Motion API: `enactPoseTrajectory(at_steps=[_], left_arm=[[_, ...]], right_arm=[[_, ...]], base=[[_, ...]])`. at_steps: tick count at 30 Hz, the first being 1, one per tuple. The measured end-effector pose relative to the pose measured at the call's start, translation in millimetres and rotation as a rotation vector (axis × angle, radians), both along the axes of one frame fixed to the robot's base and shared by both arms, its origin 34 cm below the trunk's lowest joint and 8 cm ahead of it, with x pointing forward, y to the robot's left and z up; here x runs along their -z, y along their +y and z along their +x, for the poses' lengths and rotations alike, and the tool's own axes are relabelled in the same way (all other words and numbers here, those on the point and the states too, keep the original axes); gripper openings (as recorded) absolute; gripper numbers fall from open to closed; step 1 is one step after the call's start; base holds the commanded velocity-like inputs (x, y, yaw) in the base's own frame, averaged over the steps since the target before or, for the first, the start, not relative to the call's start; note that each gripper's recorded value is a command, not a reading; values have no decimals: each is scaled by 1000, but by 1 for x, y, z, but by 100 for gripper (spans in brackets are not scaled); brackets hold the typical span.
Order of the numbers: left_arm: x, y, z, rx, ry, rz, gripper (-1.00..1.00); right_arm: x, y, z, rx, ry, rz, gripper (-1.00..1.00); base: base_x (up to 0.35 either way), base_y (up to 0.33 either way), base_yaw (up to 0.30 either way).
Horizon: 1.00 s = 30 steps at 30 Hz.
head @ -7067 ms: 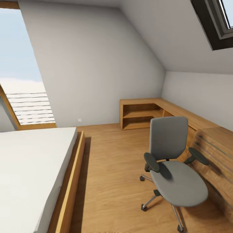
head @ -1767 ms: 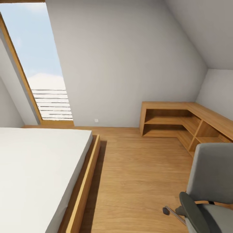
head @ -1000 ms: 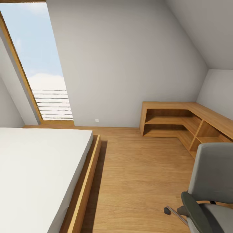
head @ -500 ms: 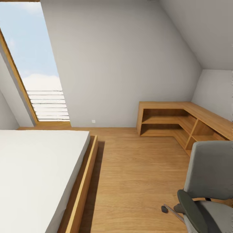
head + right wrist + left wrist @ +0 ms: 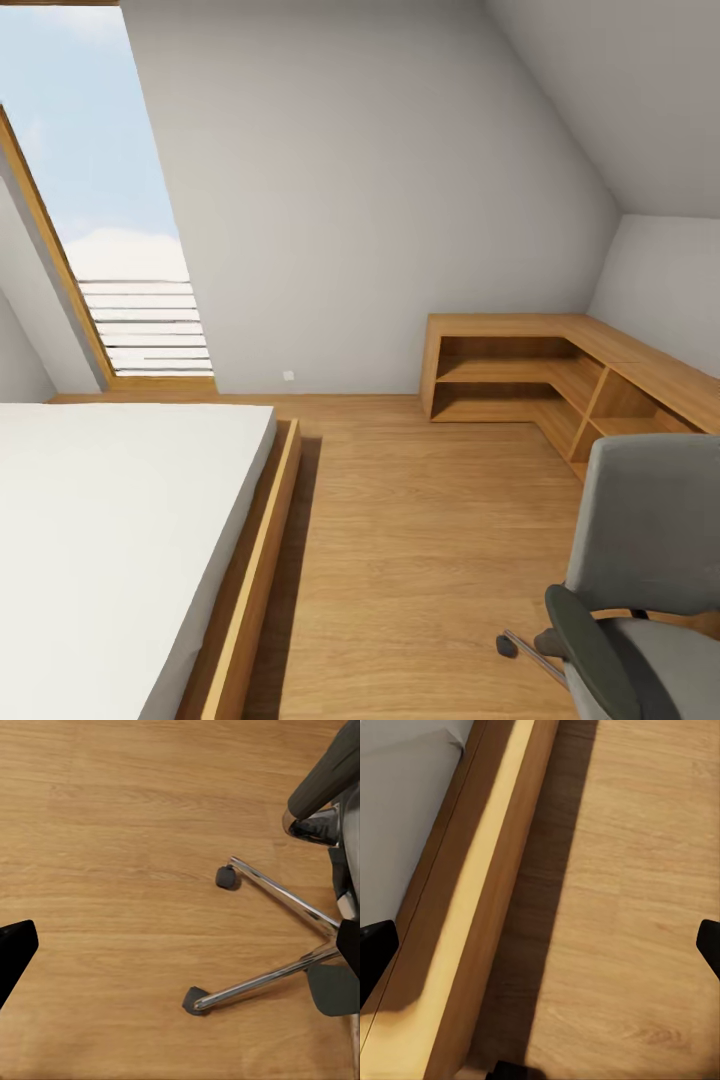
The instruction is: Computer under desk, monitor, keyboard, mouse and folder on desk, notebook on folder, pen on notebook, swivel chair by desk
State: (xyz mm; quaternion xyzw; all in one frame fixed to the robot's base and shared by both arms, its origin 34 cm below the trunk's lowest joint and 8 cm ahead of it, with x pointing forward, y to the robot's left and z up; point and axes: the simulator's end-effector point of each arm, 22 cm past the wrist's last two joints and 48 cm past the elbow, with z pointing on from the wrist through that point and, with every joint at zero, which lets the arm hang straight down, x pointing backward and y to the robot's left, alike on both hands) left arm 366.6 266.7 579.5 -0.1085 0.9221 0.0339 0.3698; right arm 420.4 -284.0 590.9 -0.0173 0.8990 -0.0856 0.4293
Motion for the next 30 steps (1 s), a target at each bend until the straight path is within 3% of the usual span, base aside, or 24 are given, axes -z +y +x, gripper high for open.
enactPoseTrajectory(at_steps=[30], left_arm=[[0,0,-1,0,1,0,100]], right_arm=[[0,0,0,1,0,0,100]], base=[[0,0,0]])
